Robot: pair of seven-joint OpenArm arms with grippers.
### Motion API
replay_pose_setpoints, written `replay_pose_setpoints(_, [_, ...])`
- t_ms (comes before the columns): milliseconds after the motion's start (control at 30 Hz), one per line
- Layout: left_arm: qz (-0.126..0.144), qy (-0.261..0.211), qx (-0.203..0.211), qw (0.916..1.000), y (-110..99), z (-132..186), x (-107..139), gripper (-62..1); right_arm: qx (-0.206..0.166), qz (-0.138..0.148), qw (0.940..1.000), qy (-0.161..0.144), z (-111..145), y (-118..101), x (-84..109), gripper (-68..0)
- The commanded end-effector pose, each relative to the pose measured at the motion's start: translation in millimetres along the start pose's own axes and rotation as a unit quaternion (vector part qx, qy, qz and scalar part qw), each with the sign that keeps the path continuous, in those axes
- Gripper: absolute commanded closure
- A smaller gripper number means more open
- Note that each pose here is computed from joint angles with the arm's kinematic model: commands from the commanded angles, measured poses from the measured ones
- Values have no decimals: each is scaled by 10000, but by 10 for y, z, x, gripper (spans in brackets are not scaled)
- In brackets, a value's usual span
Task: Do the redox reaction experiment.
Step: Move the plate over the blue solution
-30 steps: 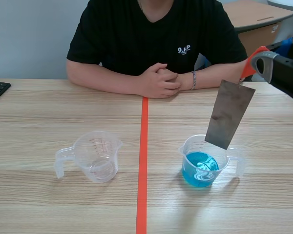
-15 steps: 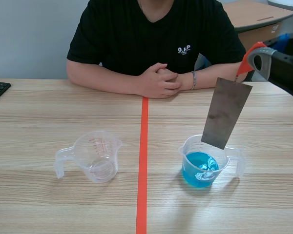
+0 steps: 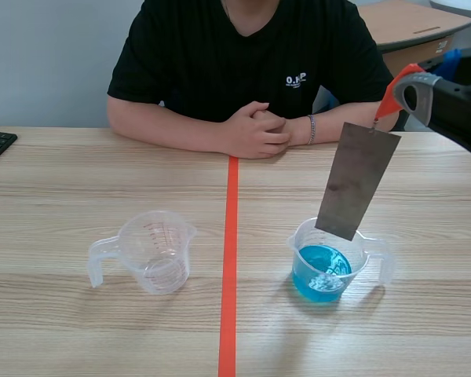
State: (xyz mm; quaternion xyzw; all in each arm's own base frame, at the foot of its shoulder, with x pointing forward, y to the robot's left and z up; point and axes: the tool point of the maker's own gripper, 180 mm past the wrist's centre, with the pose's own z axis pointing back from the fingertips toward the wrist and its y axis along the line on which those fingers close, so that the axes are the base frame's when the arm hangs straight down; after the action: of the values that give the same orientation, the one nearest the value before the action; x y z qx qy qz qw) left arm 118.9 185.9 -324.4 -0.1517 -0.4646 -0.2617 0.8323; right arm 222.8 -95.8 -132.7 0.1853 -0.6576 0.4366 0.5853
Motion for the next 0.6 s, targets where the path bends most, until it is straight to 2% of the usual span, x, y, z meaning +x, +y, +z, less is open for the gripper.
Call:
replay_pose_setpoints(0, [-164, -284, -249, 9992, -13, -87, 217, -41, 0, 27, 9999, -157, -20, -14, 80, -15])
replay_pose_setpoints(100, [-563, -505, -716, 9946, -36, -186, 485, -41, -1, 31, 9999, -155, -20, -14, 80, -15])
replay_pose_setpoints(233, [-1049, -827, -1320, 9822, -118, -276, 853, -41, 7, 50, 9999, -146, -20, -11, 76, -15])
replay_pose_setpoints(367, [-1496, -1257, -1589, 9678, -169, -349, 1240, -41, 11, 59, 9999, -141, -20, -10, 74, -15])
replay_pose_setpoints(467, [-1672, -1527, -1742, 9583, -250, -414, 1428, -41, 11, 59, 9999, -141, -20, -10, 74, -15])
replay_pose_setpoints(567, [-1718, -1737, -1907, 9508, -355, -494, 1540, -41, 11, 59, 9999, -141, -20, -10, 74, -15])
